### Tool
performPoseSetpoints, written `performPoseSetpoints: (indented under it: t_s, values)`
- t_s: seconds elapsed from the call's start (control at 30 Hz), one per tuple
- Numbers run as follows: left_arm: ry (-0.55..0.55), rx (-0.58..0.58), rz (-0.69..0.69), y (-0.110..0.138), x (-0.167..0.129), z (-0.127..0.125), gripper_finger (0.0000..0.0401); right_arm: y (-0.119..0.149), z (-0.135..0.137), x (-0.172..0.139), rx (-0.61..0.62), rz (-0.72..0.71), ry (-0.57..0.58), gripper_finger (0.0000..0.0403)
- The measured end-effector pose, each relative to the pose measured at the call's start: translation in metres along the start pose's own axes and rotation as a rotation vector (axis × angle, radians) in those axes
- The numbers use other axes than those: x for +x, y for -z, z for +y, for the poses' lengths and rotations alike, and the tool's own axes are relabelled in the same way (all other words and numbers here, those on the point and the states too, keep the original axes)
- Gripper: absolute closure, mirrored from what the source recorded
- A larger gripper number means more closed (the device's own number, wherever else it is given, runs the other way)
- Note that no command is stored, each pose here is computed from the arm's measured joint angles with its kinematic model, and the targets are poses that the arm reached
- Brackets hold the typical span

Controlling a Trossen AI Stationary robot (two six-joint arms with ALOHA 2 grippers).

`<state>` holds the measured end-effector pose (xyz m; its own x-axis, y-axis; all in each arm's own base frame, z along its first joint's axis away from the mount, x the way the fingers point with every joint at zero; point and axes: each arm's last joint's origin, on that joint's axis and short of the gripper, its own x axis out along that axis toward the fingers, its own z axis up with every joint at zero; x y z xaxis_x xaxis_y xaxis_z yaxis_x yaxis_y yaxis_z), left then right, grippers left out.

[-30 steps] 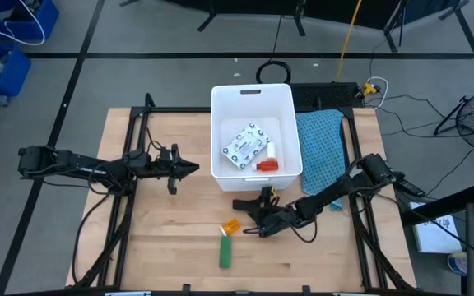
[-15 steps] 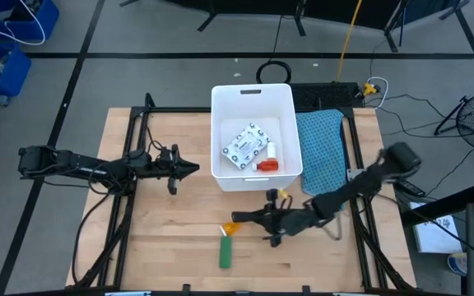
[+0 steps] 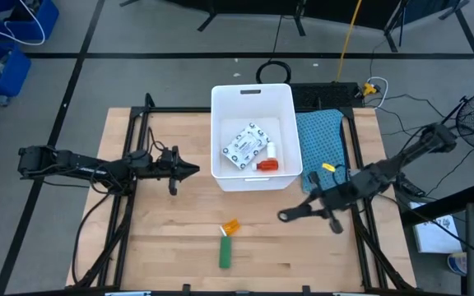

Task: Pick & place medical supplies in basket/bin
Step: Put the black bandage into the white bin

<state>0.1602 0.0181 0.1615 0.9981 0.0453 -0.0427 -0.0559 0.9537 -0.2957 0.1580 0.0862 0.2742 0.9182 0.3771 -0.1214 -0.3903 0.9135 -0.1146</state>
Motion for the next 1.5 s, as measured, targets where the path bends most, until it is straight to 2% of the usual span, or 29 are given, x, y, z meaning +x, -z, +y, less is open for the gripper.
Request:
performPoseSetpoints:
  t_s: [0.13,0.33,0.37,0.47,0.53,0.6,0.83,1.03,1.13,1.2,1.27,1.37,1.5]
  values:
    - [-0.003,-0.002,0.007,0.001,0.000,0.000,0.0364,0.035,0.005,-0.017,0.025,-0.007,-0.099,0.0331]
    - [-0.003,-0.003,0.009,0.001,0.000,0.000,0.0364,0.070,0.010,-0.030,0.006,-0.227,-0.192,0.0328]
    - [-0.003,-0.003,0.009,0.001,0.000,0.000,0.0364,0.077,0.010,-0.033,0.000,-0.245,-0.182,0.0327]
    - [-0.005,-0.004,0.014,0.001,0.000,0.001,0.0364,0.094,0.007,-0.038,0.008,-0.280,-0.045,0.0329]
    - [-0.005,-0.004,0.015,0.001,0.000,0.001,0.0364,0.091,0.005,-0.040,0.028,-0.321,0.021,0.0332]
    - [-0.007,-0.005,0.018,0.002,0.000,0.001,0.0364,0.088,0.004,-0.042,0.040,-0.360,0.035,0.0333]
    - [-0.014,0.022,0.030,0.003,0.000,0.001,0.0364,0.092,0.004,-0.041,0.056,-0.319,0.025,0.0327]
    - [-0.016,0.003,0.035,0.003,0.000,0.001,0.0364,0.089,0.004,-0.042,0.050,-0.352,0.035,0.0331]
    - [-0.016,0.003,0.036,0.004,0.000,0.001,0.0364,0.086,0.002,-0.043,0.074,-0.369,0.088,0.0328]
    - [-0.016,0.003,0.036,0.003,0.000,0.001,0.0364,0.087,0.001,-0.040,0.058,-0.315,0.110,0.0329]
    - [-0.016,0.014,0.036,0.004,0.000,0.001,0.0364,0.063,-0.001,-0.035,0.000,-0.308,0.122,0.0333]
    - [-0.016,0.032,0.035,0.003,0.000,0.001,0.0364,0.018,-0.013,-0.031,-0.043,-0.293,0.249,0.0334]
    - [-0.023,0.058,0.024,0.002,0.000,0.001,0.0364,-0.040,-0.038,-0.024,-0.064,-0.151,0.372,0.0334]
